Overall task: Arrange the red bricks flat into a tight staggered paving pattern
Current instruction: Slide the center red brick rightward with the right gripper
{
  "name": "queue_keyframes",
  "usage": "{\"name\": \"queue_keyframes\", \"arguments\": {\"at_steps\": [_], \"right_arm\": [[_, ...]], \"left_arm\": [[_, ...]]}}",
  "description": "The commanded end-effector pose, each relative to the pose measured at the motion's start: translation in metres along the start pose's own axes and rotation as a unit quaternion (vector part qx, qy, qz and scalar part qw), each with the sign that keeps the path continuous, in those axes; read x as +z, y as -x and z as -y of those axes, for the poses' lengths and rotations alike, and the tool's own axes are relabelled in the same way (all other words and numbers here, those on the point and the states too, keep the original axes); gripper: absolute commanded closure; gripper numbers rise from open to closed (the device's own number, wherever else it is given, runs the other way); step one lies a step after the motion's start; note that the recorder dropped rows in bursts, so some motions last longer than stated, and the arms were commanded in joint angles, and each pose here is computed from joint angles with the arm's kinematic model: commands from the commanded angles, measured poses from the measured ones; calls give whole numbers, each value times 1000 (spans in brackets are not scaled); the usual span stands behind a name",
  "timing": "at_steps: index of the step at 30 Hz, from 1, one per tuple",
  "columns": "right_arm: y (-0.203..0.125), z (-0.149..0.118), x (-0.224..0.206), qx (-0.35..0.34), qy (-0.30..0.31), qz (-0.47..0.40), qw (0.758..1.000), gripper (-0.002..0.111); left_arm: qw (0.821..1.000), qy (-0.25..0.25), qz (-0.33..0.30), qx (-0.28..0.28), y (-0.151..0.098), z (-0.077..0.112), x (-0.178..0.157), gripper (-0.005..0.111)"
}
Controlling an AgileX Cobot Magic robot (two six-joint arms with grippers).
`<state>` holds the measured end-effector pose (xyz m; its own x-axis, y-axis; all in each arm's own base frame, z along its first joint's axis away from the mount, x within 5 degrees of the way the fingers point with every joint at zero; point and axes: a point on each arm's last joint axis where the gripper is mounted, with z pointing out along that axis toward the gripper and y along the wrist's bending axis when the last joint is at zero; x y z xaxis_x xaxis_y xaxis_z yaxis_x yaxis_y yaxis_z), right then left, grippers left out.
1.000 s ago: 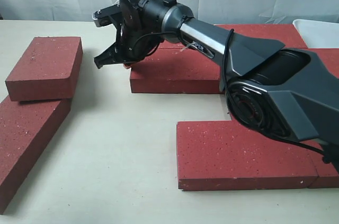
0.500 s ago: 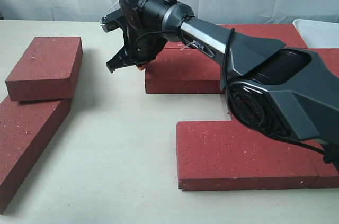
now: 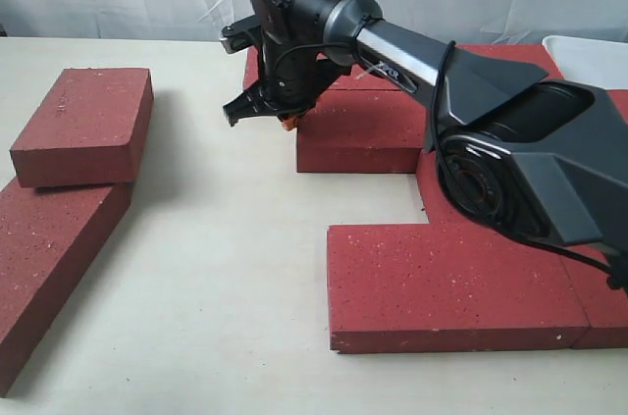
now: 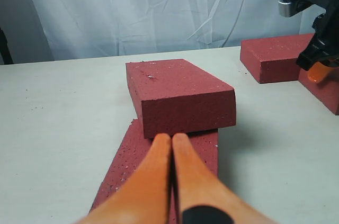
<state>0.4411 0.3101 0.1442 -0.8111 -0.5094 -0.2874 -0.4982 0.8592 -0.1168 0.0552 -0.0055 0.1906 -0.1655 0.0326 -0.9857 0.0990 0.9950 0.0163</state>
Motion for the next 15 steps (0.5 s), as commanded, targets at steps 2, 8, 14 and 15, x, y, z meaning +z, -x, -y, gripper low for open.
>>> {"name": "queue_keyframes", "arguments": {"at_steps": [2, 8, 14, 15], "right_arm": [[-3, 26, 6, 20, -55, -16, 998, 109], [-1, 27, -1, 46, -52, -8, 998, 109], [4, 28, -20, 66, -54, 12, 996, 109], [4, 27, -21, 69, -54, 13, 996, 109]], "left_arm": [[1000, 2, 9, -2, 1, 0, 0, 107], [1000, 2, 9, -2, 1, 0, 0, 107], [1000, 2, 9, -2, 1, 0, 0, 107], [1000, 2, 9, -2, 1, 0, 0, 107]]}}
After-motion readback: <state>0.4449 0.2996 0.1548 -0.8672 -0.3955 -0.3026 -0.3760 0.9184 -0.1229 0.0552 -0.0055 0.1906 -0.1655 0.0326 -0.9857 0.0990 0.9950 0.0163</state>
